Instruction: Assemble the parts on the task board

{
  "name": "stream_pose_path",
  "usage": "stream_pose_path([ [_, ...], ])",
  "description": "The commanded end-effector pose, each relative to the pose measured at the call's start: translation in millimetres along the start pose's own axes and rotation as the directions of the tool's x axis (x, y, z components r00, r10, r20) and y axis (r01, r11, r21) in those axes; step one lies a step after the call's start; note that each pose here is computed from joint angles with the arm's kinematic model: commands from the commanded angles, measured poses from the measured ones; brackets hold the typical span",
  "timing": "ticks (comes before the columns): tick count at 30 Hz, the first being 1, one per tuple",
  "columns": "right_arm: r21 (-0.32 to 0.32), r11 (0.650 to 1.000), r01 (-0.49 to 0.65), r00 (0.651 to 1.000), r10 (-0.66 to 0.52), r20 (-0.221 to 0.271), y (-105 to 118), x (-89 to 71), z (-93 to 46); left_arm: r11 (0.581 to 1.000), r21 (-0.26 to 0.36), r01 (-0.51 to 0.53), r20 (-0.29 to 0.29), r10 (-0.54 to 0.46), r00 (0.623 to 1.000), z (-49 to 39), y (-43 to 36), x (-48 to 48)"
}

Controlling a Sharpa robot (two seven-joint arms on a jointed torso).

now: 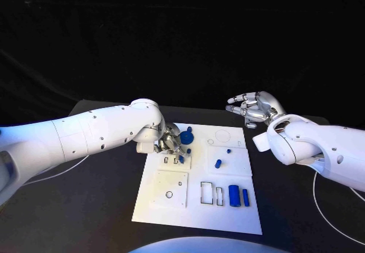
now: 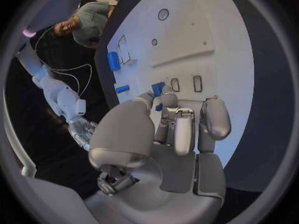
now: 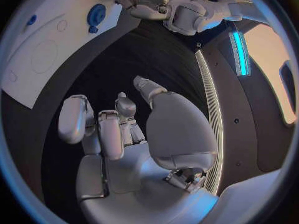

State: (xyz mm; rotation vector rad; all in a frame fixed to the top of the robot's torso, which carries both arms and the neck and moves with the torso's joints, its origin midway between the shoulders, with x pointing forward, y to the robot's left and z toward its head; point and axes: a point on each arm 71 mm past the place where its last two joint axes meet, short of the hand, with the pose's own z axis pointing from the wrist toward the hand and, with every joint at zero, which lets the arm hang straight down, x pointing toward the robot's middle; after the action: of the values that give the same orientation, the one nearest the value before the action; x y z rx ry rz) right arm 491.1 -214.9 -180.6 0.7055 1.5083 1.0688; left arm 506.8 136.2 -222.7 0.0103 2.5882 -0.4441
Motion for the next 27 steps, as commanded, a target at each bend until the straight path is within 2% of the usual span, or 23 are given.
stream_pose_path([
  [1,-0.003,1.0,0.005,1.0,-0.005,-0.02,0.0,1.7,-0.1,1.0,0.011,-0.001,-0.018,0.001,1.0,0.1,-2.2,2.1],
  [27,0.001,1.0,0.005,1.0,-0.005,-0.024,-1.4,1.8,-0.4,1.0,0.014,0.014,-0.017,-0.014,1.0,0.3,-1.3,1.7],
])
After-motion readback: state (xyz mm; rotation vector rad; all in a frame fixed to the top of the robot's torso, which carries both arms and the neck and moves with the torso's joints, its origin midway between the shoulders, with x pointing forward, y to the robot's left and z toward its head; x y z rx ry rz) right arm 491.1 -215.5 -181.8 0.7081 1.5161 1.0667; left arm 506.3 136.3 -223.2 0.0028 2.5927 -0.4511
